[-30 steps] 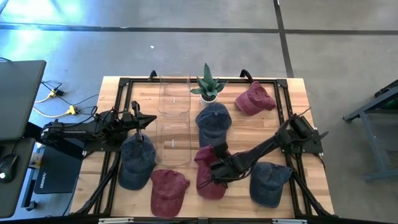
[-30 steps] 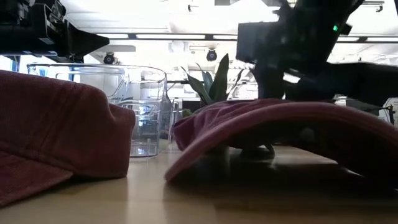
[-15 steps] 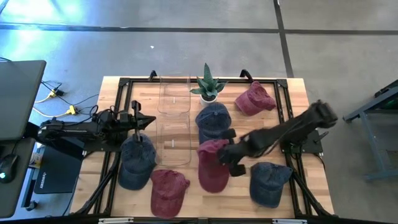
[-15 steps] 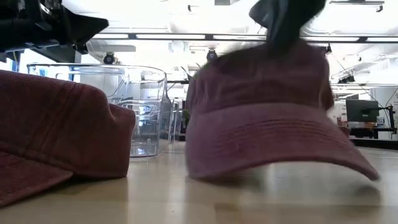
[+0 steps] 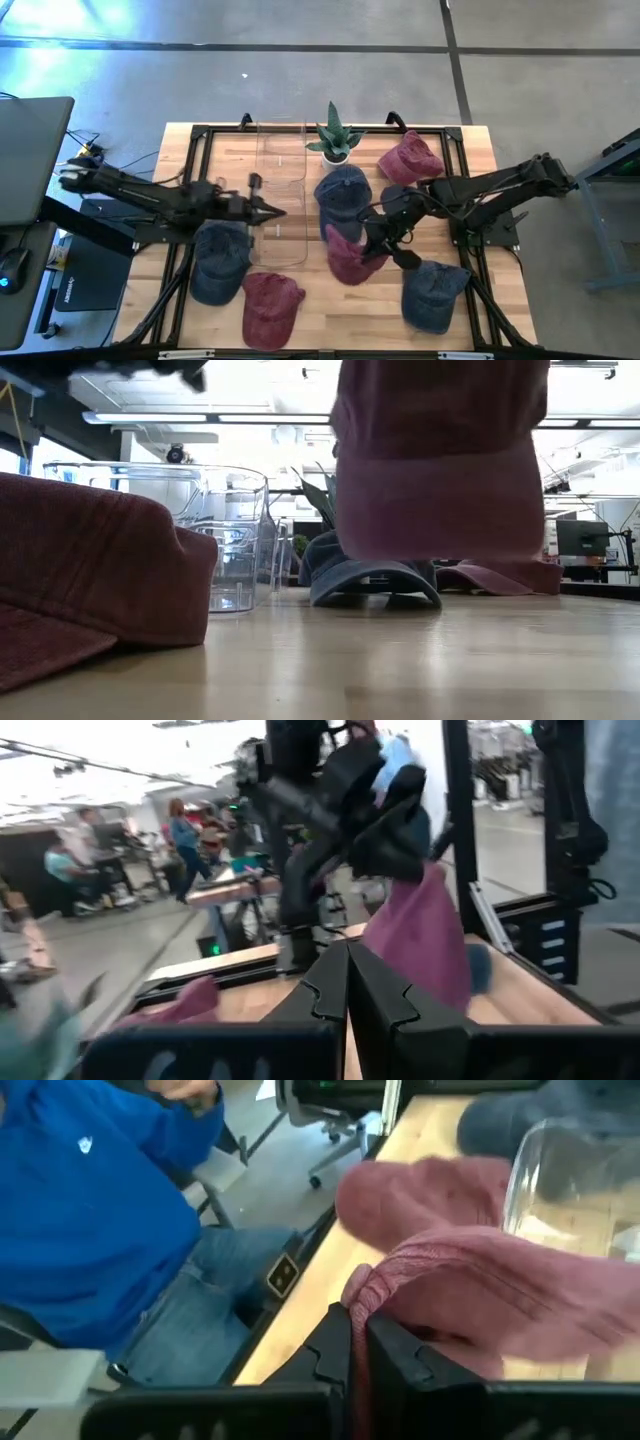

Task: Pick & Place hat
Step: Put the bottom right red cap into the bottom transparent bin

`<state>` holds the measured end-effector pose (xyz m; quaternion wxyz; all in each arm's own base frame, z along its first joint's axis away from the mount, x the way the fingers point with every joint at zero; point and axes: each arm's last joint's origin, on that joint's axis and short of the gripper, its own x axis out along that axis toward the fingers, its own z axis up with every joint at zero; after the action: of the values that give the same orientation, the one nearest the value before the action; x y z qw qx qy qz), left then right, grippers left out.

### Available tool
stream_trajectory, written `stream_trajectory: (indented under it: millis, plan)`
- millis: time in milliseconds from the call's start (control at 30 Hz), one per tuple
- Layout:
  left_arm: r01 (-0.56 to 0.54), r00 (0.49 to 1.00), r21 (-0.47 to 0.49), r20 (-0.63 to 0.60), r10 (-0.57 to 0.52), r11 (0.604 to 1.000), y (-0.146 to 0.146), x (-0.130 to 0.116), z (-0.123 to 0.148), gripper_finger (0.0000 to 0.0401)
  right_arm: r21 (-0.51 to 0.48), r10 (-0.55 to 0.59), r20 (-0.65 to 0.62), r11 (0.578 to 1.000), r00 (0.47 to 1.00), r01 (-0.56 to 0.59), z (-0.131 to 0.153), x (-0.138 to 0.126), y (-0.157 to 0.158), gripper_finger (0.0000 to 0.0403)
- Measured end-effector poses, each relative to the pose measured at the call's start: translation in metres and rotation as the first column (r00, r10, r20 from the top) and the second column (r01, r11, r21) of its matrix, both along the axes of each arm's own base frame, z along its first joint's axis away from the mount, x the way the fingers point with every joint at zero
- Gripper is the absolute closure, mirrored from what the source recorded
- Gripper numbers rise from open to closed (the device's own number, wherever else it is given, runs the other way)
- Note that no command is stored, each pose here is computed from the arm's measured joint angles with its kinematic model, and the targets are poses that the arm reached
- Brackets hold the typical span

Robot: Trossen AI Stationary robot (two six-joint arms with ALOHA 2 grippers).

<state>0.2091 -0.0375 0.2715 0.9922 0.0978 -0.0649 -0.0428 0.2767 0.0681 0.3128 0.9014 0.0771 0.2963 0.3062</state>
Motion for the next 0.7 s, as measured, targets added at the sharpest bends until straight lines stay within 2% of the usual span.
stream_trajectory:
  millis: [100,233,367,467,567,700]
  plan:
    - [0.043,0.999,0.009,-0.033,-0.043,0.999,-0.010,0.033,0.010,0.0401,0.012,0.023,-0.019,1.000,1.000,-0.023,-0.013,-0.001,0.001,0.0393]
    - [0.066,0.993,0.029,-0.096,-0.063,0.997,-0.019,0.076,0.009,0.0401,0.048,0.077,-0.005,0.996,0.997,-0.077,-0.022,-0.003,0.007,0.0390]
    - [0.133,0.983,0.082,-0.139,-0.121,0.988,-0.028,0.112,0.009,0.0401,0.052,0.098,0.024,0.994,0.995,-0.100,-0.028,-0.004,0.012,0.0394]
    - [0.192,0.964,0.069,-0.203,-0.175,0.979,-0.034,0.133,0.005,0.0392,0.046,0.111,0.031,0.993,0.993,-0.113,-0.030,-0.005,0.015,0.0396]
    - [0.267,0.938,0.018,-0.235,-0.256,0.963,-0.039,0.148,0.004,0.0364,0.041,0.122,0.040,0.991,0.992,-0.124,-0.030,-0.005,0.017,0.0395]
    - [0.324,0.904,-0.021,-0.287,-0.316,0.946,-0.043,0.161,0.003,0.0297,0.014,0.112,0.063,0.993,0.992,-0.113,-0.029,-0.006,0.021,0.0396]
